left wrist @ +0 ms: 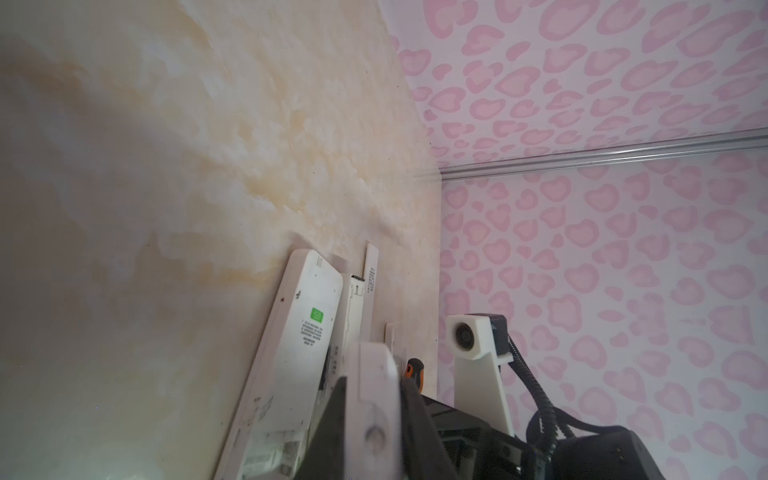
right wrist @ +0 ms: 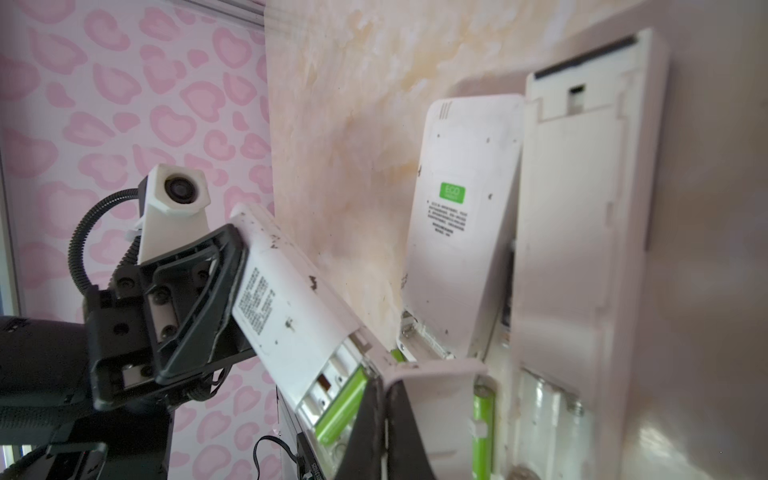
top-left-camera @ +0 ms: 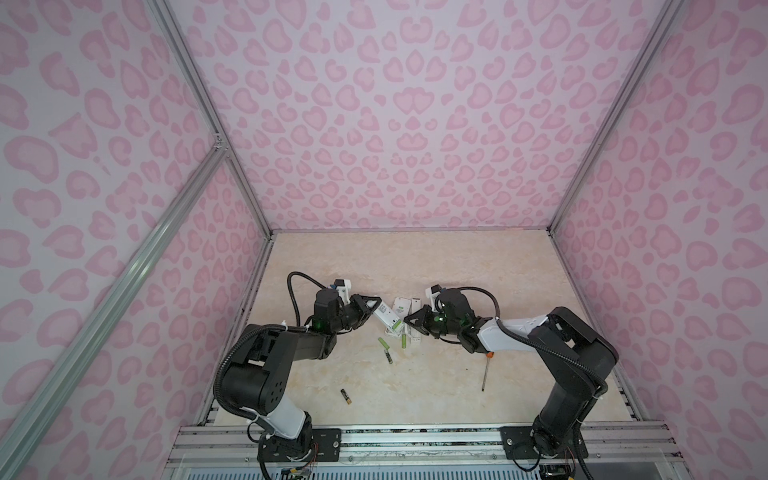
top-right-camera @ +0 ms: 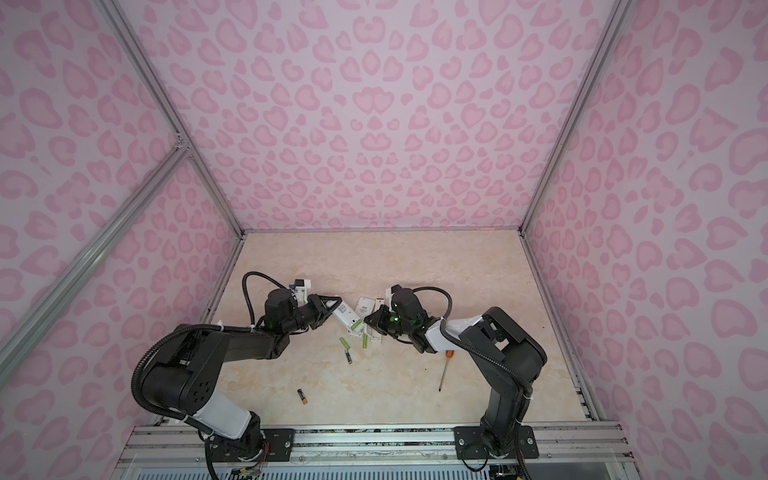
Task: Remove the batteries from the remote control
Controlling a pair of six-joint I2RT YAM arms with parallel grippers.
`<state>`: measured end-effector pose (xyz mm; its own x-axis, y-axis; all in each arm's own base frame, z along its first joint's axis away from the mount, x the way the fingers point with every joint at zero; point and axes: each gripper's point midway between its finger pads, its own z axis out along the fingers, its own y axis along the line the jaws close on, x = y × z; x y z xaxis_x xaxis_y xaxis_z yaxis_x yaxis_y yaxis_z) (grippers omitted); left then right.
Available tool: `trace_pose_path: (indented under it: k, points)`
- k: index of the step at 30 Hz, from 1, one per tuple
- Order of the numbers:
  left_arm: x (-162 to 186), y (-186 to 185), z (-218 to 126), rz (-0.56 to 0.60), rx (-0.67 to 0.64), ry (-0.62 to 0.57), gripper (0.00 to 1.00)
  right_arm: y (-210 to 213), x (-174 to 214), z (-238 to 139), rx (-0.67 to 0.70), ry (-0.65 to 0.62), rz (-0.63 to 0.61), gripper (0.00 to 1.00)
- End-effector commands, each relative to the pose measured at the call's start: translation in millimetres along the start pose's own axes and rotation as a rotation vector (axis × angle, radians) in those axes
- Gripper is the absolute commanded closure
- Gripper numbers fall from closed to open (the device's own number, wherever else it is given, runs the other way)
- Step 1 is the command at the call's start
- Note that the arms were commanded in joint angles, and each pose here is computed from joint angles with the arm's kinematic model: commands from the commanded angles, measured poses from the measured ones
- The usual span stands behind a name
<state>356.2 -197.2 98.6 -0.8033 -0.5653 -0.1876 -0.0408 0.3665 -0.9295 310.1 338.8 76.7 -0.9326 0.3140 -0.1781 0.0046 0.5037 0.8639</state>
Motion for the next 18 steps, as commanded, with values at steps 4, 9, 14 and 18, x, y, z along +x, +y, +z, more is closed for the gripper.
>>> trace_pose_path:
  k: [4,9,14,18]
  points:
    - [-2.7,-12.4,5.5,0.052,0.072,0.007,0.97,21.1,-3.0,-2.1,-0.082,0.0,-0.039,1.0]
    - [-11.1,-16.9,2.3,0.062,0.086,0.0,0.97,21.2,-10.9,-18.9,-0.018,-0.02,-0.088,1.0]
    - [-18.8,-21.5,-2.3,0.09,0.097,0.009,0.97,-9.7,-5.8,-47.4,0.264,0.03,-0.245,1.0]
    - [-25.6,-11.5,-7.7,0.085,0.088,0.023,0.97,-49.3,5.5,-72.5,0.534,0.118,-0.349,1.0]
